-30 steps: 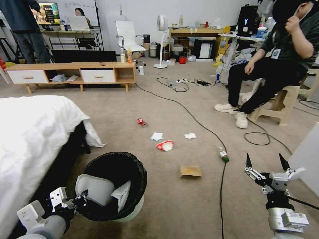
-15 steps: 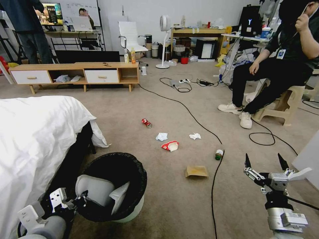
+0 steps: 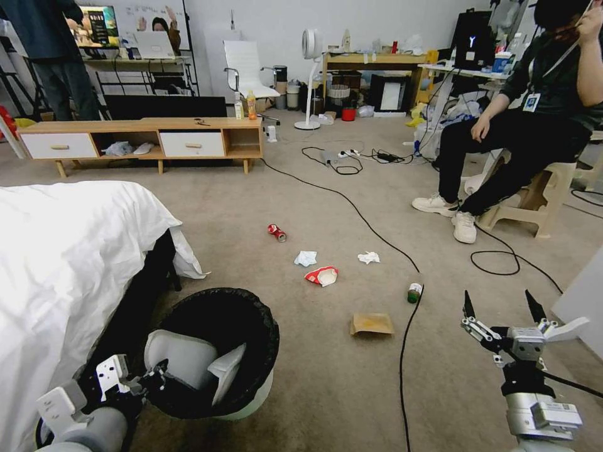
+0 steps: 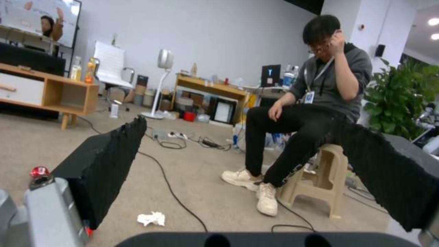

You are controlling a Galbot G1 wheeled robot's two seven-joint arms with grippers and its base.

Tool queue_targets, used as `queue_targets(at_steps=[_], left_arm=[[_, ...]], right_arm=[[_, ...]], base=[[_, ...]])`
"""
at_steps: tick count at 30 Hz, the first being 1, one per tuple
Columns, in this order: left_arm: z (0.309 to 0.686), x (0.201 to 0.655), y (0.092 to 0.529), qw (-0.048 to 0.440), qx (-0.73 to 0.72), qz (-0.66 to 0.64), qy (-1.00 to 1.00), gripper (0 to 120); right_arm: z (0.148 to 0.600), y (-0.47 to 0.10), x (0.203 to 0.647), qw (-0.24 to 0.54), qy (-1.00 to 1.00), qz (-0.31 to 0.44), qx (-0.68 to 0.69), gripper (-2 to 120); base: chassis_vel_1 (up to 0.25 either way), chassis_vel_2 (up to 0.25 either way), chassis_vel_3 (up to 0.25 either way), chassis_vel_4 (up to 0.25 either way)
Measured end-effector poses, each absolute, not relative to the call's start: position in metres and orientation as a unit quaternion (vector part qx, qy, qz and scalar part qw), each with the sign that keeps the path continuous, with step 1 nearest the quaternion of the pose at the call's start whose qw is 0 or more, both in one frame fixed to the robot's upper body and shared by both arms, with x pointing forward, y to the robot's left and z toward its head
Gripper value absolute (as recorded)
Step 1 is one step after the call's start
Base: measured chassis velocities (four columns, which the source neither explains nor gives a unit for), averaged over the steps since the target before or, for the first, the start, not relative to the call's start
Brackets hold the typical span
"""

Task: Pick up the trash bin and place the garbage on the floor into it.

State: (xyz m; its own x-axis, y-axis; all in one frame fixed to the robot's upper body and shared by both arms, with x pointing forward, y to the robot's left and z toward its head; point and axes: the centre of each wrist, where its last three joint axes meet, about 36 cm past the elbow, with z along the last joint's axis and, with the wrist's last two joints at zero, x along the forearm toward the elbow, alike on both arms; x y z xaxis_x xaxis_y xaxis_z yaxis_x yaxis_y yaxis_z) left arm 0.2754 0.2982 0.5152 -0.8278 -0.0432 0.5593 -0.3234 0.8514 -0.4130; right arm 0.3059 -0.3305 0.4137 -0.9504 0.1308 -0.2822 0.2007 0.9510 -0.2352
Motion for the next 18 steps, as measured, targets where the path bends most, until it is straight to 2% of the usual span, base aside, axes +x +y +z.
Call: queue_targets(at_steps=[18], left_arm=[[0.5149,0.2765,0.2992,0.275,0.1,0.254,-0.922,5]], right_arm=[[0.4145,-0.3253,0.3072,0.125,0.979,-0.128,0.097,100]], base=[[-0.003,0.003,0.002,-0.002]])
